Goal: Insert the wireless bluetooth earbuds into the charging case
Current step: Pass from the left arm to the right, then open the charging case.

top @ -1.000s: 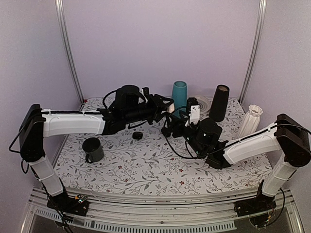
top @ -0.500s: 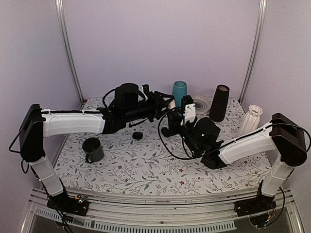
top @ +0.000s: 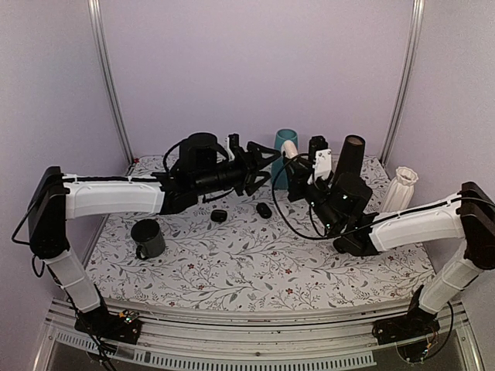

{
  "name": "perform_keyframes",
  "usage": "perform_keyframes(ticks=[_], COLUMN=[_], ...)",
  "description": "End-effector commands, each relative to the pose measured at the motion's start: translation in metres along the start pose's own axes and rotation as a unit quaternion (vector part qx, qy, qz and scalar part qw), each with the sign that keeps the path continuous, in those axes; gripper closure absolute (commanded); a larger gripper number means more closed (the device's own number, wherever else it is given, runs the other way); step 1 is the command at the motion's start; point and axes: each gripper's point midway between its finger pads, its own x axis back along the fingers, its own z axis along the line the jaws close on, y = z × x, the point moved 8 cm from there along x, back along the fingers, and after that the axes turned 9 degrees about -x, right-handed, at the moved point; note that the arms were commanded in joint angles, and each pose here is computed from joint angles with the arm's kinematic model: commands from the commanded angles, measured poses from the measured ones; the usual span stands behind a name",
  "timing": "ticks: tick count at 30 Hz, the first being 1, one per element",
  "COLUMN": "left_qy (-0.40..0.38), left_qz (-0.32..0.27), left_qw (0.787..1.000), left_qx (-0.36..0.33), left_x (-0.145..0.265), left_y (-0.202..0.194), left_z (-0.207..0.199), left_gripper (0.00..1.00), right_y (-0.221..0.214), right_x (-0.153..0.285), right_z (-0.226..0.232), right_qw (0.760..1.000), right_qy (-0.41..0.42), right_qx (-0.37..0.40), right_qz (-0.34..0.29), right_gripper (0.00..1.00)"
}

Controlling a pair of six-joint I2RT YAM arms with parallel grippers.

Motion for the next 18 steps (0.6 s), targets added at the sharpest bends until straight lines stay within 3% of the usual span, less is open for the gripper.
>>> perform_keyframes(ticks=[1,6,10,15,18], left_qy=[-0.018,-0.038,-0.092,-0.122,-0.127], left_qz=[0.008,-0.007,0.014,0.064,0.119], left_qw=[0.999,0.994,0.976,0.905,0.868], left_qx=[-0.039,-0.098,-0.196,-0.403,-0.466], left_x=[0.023,0.054,0.071,0.081,0.084], left_y=[0.007,0.019,0.030,0.035,0.030], left_z=[0.004,0.009,-0.001,-0.033,-0.043], left_gripper=[0.16,0.12,0.15,0.15,0.14], right_y=[0.029,0.041,0.054,0.067,0.072], right_x=[0.008,0.021,0.031,0.042,0.047], right_z=[-0.014,-0.023,-0.022,-0.009,-0.001], right_qw=[0.997,0.985,0.973,0.951,0.936], right_qy=[0.070,0.150,0.207,0.276,0.315], right_qx=[-0.031,-0.032,-0.023,-0.007,-0.002], right_qz=[0.026,0.076,0.104,0.137,0.157], right_gripper=[0.97,0.98,0.98,0.98,0.98])
